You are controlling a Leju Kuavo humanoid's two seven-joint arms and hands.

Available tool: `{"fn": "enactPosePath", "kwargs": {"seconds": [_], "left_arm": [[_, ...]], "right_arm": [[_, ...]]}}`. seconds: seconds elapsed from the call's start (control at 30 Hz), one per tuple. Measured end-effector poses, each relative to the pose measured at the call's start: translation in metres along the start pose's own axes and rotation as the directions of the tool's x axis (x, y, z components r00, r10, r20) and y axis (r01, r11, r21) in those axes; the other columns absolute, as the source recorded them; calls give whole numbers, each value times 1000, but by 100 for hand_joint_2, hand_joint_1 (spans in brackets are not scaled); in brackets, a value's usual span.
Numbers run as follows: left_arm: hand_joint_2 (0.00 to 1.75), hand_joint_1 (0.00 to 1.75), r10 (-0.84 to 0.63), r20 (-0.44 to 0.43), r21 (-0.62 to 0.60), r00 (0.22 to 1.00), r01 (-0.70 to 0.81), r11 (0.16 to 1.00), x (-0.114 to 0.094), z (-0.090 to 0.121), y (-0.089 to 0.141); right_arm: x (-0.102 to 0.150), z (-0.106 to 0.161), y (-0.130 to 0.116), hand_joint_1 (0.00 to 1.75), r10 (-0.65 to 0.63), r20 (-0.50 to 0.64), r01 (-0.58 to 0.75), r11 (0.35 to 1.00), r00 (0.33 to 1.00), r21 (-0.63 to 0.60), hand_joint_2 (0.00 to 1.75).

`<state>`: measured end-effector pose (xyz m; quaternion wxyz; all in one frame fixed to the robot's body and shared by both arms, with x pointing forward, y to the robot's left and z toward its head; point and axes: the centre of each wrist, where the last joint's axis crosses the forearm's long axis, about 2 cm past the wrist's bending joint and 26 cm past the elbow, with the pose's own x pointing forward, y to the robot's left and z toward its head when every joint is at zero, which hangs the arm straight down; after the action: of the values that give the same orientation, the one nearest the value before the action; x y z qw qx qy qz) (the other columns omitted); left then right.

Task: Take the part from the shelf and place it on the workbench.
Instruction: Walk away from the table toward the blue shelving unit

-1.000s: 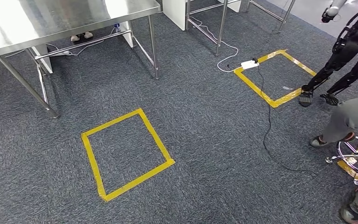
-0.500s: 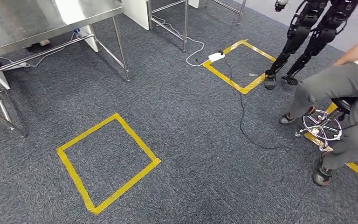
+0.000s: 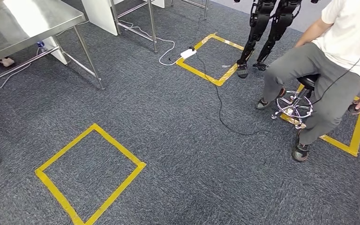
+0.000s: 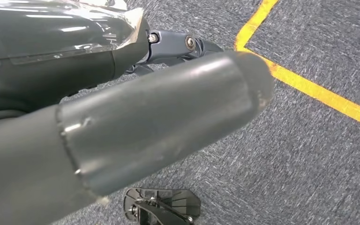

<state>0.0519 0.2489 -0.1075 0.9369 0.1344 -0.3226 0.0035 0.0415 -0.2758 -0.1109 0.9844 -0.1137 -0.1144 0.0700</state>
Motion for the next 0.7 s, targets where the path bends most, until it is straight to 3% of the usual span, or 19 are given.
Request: {"fn": "enactPosePath", "kwargs": {"seconds": [0.7], "left_arm": [[0,0,19,-9,12,1000,-19,1000,1,0,0]], "right_arm": [[5,0,3,0,1,32,-2,1000,999,19,0]]}}
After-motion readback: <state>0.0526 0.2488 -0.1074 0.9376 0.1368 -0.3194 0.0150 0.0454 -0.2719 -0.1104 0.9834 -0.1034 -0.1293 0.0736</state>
